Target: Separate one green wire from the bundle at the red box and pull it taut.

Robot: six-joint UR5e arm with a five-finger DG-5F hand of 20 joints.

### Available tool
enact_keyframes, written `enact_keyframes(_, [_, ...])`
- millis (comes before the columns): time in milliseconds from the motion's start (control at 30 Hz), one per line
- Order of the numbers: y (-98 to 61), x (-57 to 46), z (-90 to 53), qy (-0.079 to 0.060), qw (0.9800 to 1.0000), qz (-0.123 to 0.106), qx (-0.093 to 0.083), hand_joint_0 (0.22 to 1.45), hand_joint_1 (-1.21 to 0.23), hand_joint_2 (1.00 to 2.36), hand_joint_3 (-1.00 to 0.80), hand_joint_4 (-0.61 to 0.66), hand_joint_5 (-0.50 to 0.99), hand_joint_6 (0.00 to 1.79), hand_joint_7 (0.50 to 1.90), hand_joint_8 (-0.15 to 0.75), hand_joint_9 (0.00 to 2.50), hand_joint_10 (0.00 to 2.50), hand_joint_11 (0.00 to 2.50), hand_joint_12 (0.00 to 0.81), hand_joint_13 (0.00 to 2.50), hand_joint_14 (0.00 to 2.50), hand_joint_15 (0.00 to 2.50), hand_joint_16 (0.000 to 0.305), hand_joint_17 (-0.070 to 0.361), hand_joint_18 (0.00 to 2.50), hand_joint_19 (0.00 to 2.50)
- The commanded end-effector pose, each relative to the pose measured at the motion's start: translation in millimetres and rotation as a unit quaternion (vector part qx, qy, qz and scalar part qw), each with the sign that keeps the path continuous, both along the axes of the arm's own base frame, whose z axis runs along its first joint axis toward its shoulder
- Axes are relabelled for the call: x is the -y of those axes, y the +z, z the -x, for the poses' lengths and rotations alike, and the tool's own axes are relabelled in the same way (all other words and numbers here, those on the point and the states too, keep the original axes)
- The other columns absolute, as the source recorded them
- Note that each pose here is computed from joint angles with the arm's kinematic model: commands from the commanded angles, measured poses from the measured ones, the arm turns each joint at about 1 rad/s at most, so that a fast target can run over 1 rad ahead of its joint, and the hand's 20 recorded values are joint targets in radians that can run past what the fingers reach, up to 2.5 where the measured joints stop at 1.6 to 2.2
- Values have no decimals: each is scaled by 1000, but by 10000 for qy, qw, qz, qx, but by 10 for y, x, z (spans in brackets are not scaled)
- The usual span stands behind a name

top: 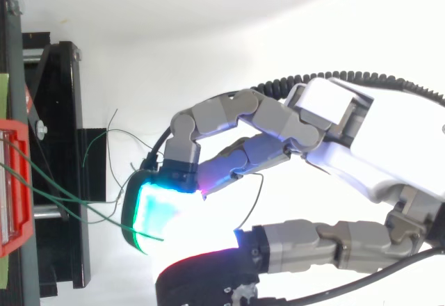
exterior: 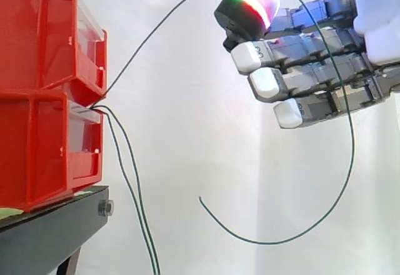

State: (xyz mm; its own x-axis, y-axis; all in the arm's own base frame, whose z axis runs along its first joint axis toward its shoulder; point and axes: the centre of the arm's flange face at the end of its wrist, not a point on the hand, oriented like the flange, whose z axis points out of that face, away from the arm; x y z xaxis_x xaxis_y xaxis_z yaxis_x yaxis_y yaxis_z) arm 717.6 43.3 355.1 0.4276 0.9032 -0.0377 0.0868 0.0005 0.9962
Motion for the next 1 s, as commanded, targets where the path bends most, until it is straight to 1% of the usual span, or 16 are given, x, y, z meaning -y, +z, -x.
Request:
enact_keyframes(0, [-5,-2,-1,1,10000,1,-3,561,-766,1010,-151,-14,-73,866,1049,233,933,10,316,350,834,20,570,49,109,625,556])
enact_keyframes(700, [-5,9,-2,-7,10000,1,-3,561,-767,1009,-143,-10,-72,865,1056,239,957,11,340,350,841,19,576,49,110,634,547])
enact_keyframes(967, [-5,-2,-1,1,10000,1,-3,562,-769,1009,-146,-9,-71,865,1048,243,972,11,344,347,847,18,577,49,110,645,540])
